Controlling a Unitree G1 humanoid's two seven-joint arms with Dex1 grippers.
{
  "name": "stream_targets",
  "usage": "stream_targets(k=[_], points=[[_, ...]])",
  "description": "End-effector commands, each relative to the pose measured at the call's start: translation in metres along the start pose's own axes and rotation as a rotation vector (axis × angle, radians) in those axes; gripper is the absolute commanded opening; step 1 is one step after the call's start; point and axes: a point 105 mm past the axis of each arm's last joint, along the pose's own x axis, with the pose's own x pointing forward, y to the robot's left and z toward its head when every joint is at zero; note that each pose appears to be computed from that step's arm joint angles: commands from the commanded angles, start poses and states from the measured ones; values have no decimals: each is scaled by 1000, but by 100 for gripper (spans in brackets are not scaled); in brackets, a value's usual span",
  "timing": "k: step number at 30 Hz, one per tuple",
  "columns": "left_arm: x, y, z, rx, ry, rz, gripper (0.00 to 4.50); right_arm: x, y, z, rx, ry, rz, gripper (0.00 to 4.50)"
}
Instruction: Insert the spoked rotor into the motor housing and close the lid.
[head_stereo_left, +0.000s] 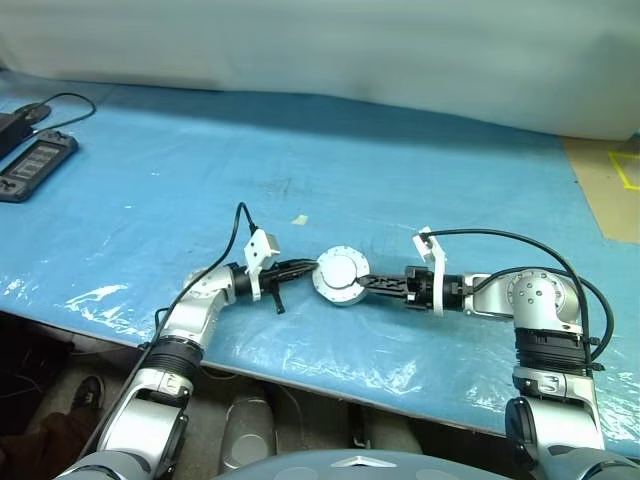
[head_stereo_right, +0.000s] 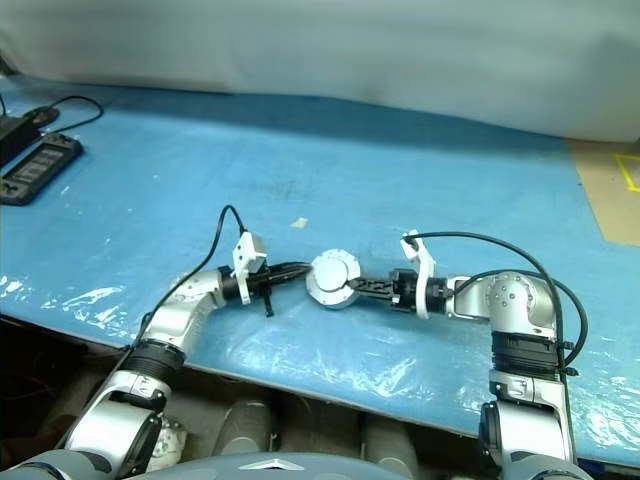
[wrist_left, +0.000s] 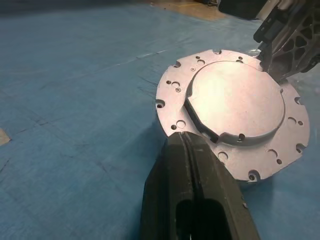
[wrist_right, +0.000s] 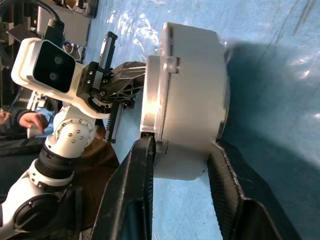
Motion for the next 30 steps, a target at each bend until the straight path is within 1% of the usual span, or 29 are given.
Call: stream_targets(k=[1,4,7,9,11,13,15,18,19,21,25,27,29,30], points=[[0,-2,-8,-30,25,10,0,-2,0,6,-4,-27,-9,115],[-2,9,1,-89,-16,73,0,-3,3,15,12,-70,17,115],[-9,23,11,-110,-38,139,0,-4,7,31,40,-144,53,115],[-14,31,18,-124,-62,174,0,-5,9,43,33,-205,66,115],[-20,39,24,-128,-86,228,0,-4,20,59,5,-313,135,115],[-24,46,28,-132,-109,290,0,-1,28,65,-7,-352,182,115],[-26,47,33,-165,-148,311,0,5,34,65,-10,-363,211,115],[-28,49,46,-219,-238,335,58,12,42,67,-3,-372,255,115],[-30,52,52,-263,-290,342,87,13,47,70,-2,-384,281,115],[-33,55,62,-349,-371,349,161,16,58,79,10,-419,339,115],[-34,55,77,-454,-467,332,298,21,69,85,2,-442,390,115],[-35,55,79,-495,-489,331,363,24,71,87,8,-440,398,115],[-36,54,77,-529,-486,331,439,26,74,88,9,-435,410,115],[-35,53,76,-548,-483,321,448,27,75,89,7,-431,410,115]])
